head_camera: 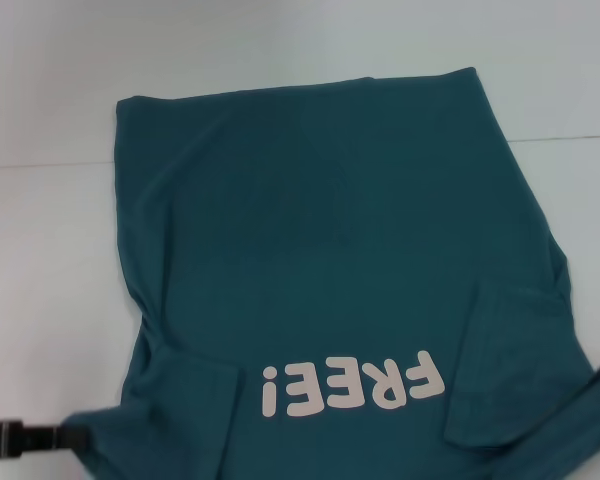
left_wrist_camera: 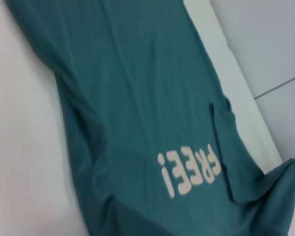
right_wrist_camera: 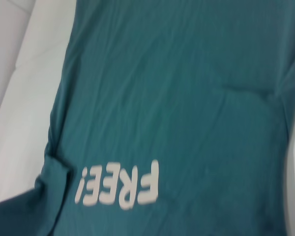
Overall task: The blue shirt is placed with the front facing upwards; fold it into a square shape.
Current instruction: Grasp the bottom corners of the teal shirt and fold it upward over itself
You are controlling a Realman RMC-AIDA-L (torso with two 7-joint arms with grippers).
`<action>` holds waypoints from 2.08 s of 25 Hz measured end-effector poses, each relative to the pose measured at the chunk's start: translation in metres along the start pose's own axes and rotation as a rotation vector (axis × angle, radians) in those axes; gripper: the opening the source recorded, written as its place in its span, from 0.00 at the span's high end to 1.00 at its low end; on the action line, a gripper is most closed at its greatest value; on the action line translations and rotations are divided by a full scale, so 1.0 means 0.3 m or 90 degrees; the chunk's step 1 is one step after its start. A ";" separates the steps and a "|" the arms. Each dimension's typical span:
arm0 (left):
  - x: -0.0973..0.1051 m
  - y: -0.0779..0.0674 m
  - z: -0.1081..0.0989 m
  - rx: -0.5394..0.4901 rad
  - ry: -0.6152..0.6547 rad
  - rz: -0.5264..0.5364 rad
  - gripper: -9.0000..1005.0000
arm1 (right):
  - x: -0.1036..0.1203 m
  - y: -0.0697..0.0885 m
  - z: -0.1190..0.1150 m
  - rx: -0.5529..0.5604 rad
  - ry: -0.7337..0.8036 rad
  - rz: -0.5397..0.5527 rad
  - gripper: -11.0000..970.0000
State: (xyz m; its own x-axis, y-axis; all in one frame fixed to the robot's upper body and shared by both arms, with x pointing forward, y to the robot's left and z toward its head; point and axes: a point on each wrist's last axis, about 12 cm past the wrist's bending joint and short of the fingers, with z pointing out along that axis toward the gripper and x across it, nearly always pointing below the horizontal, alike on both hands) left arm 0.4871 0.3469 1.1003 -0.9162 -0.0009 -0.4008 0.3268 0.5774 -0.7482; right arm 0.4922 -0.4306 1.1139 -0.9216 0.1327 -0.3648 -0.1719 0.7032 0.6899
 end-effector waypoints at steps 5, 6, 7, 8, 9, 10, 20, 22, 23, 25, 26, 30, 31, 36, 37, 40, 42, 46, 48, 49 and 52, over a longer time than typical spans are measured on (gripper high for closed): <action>-0.086 -0.014 0.006 -0.002 -0.003 0.019 0.97 | -0.066 0.019 0.015 0.001 -0.026 -0.004 0.95; -0.102 -0.015 0.008 -0.003 -0.003 0.023 0.97 | -0.076 0.023 0.016 -0.001 -0.030 -0.006 0.95; -0.114 -0.015 0.008 -0.005 -0.004 0.025 0.97 | -0.086 0.026 0.017 -0.001 -0.034 -0.007 0.95; -0.127 -0.015 0.010 -0.007 -0.005 0.028 0.97 | -0.097 0.030 0.019 -0.001 -0.039 -0.009 0.95; -0.140 -0.016 0.011 -0.007 -0.006 0.031 0.97 | -0.106 0.032 0.020 0.002 -0.043 -0.009 0.95; -0.153 -0.016 0.013 -0.009 -0.008 0.033 0.97 | -0.116 0.033 0.021 0.004 -0.049 -0.008 0.95; -0.272 -0.026 0.031 -0.024 -0.025 0.057 0.97 | -0.202 0.073 0.023 -0.020 -0.106 -0.016 0.95; -0.288 -0.027 0.032 -0.030 -0.031 0.061 0.97 | -0.215 0.077 0.027 -0.021 -0.116 -0.015 0.95; -0.297 -0.026 0.034 -0.035 -0.035 0.063 0.97 | -0.221 0.078 0.030 -0.023 -0.122 -0.015 0.95; -0.313 -0.025 0.037 -0.042 -0.041 0.066 0.97 | -0.238 0.083 0.037 -0.028 -0.139 -0.013 0.95; -0.321 -0.025 0.039 -0.045 -0.045 0.068 0.97 | -0.248 0.085 0.040 -0.029 -0.147 -0.013 0.95; -0.367 -0.033 0.056 -0.056 -0.051 0.083 0.97 | -0.293 0.101 0.056 -0.025 -0.169 -0.015 0.95; -0.375 -0.034 0.058 -0.059 -0.053 0.085 0.97 | -0.302 0.106 0.062 -0.026 -0.171 -0.018 0.95; -0.421 -0.040 0.066 -0.075 -0.068 0.097 0.97 | -0.348 0.133 0.086 -0.026 -0.182 -0.030 0.95; -0.426 -0.041 0.067 -0.077 -0.070 0.099 0.97 | -0.356 0.135 0.089 -0.023 -0.187 -0.031 0.95; -0.452 -0.045 0.070 -0.089 -0.083 0.104 0.97 | -0.379 0.142 0.099 -0.016 -0.201 -0.034 0.95; -0.470 -0.045 0.076 -0.095 -0.092 0.106 0.97 | -0.390 0.144 0.106 -0.015 -0.211 -0.033 0.95; -0.496 -0.044 0.090 -0.107 -0.107 0.108 0.97 | -0.417 0.149 0.114 -0.013 -0.238 -0.031 0.95; -0.509 -0.041 0.098 -0.117 -0.118 0.110 0.97 | -0.429 0.150 0.112 -0.011 -0.253 -0.030 0.95; -0.514 -0.041 0.102 -0.120 -0.122 0.111 0.98 | -0.438 0.151 0.113 -0.012 -0.266 -0.028 0.95; -0.532 -0.041 0.112 -0.130 -0.132 0.116 0.98 | -0.446 0.150 0.114 -0.011 -0.280 -0.024 0.95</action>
State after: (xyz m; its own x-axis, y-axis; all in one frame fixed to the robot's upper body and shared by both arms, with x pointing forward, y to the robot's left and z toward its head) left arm 0.6373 0.3125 1.1556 -0.7734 -0.0365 -0.6329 0.4083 0.7350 -0.5413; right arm 0.6197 -0.3929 1.1722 -0.6790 0.3951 -0.6188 -0.2112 0.7021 0.6800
